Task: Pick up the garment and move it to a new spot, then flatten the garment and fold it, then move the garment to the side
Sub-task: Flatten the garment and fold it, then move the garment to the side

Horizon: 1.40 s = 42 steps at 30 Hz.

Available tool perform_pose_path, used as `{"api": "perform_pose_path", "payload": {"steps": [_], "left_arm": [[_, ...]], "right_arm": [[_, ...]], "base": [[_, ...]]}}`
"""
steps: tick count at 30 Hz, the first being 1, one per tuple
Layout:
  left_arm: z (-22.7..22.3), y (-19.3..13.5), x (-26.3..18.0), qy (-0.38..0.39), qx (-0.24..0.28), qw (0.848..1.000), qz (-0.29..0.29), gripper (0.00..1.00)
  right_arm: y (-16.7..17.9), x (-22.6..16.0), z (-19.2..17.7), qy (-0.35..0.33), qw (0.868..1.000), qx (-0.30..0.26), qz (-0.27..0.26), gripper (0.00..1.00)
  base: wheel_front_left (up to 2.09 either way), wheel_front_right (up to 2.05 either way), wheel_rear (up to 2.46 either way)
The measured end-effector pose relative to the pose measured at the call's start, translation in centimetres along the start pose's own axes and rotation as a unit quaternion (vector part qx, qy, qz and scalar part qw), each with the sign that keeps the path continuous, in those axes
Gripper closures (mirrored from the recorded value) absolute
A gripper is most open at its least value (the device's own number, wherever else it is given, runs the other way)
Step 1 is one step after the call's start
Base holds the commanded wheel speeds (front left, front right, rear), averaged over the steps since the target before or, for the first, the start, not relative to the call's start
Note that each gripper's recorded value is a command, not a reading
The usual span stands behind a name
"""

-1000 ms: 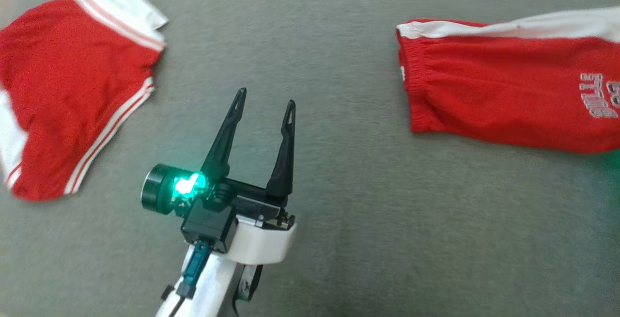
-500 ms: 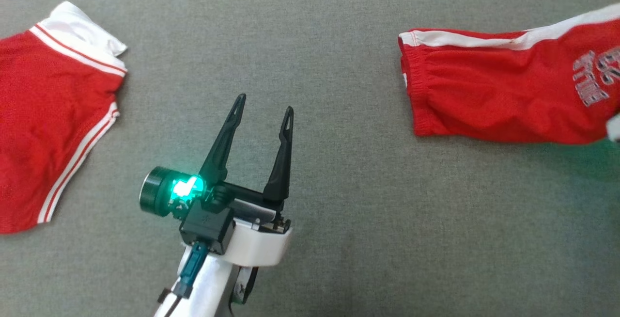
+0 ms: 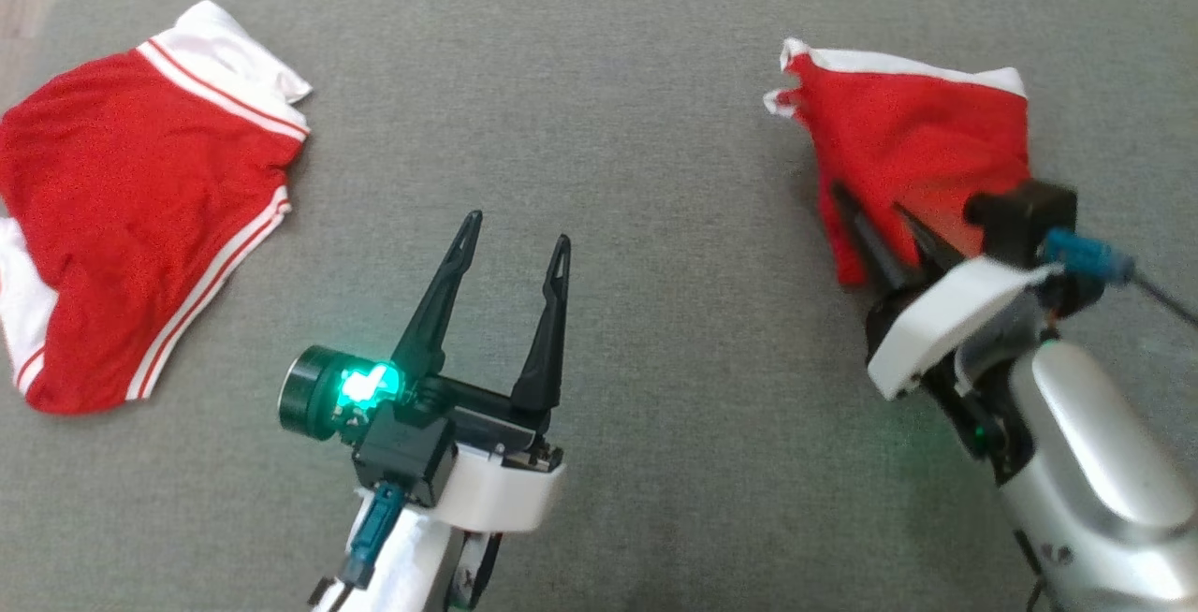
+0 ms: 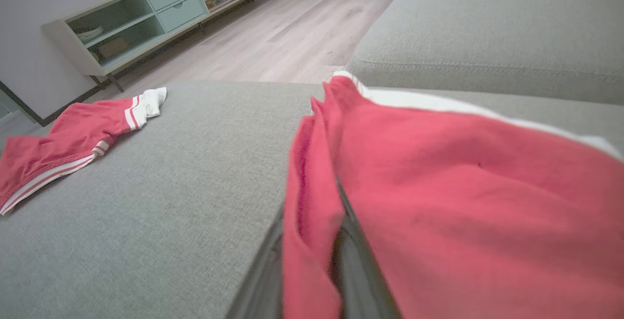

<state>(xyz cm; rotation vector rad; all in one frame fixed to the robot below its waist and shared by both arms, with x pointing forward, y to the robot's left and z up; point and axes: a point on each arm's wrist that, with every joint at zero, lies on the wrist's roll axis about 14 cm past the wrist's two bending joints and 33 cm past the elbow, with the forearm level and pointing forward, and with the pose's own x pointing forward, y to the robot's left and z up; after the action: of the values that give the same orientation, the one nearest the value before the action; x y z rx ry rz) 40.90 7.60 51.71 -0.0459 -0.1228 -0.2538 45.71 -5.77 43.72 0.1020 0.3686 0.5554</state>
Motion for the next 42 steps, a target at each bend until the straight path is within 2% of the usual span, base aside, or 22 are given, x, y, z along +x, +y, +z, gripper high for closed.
{"api": "perform_pose_path", "payload": {"steps": [5, 9, 11, 16, 25, 42], "left_arm": [[0.6, 0.6, -0.4, -0.007, 0.0, 1.0, 0.013, 0.0], [1.6, 1.8, -1.2, -0.019, -0.005, 0.999, 0.044, 0.0], [1.8, 2.2, -1.9, -0.019, -0.007, 0.998, 0.057, 0.0], [1.9, 3.0, -4.1, -0.015, -0.006, 0.996, 0.085, 0.0], [0.4, 3.3, -9.0, 0.021, 0.005, 0.994, 0.109, 0.0], [0.3, 3.5, -10.9, 0.024, 0.015, 0.994, 0.109, 0.0]], "right_arm": [[0.1, -0.5, 1.2, -0.056, 0.998, 0.016, -0.007, 0.0], [-1.7, -2.7, 3.8, -0.148, 0.988, 0.008, -0.044, 0.0], [-2.6, -4.3, 3.8, -0.172, 0.983, 0.011, -0.066, 0.0], [-2.9, -7.7, 1.0, -0.158, 0.983, 0.004, -0.099, 0.0], [-1.4, -11.9, -1.1, -0.151, 0.979, -0.011, -0.134, 0.0], [-0.4, -13.3, -1.4, -0.159, 0.976, -0.009, -0.148, 0.0]], "base": [[0.0, 0.0, 0.0], [0.0, 0.0, 0.0], [0.0, 0.0, 0.0], [0.0, 0.0, 0.0], [0.0, 0.0, 0.0], [0.0, 0.0, 0.0]]}}
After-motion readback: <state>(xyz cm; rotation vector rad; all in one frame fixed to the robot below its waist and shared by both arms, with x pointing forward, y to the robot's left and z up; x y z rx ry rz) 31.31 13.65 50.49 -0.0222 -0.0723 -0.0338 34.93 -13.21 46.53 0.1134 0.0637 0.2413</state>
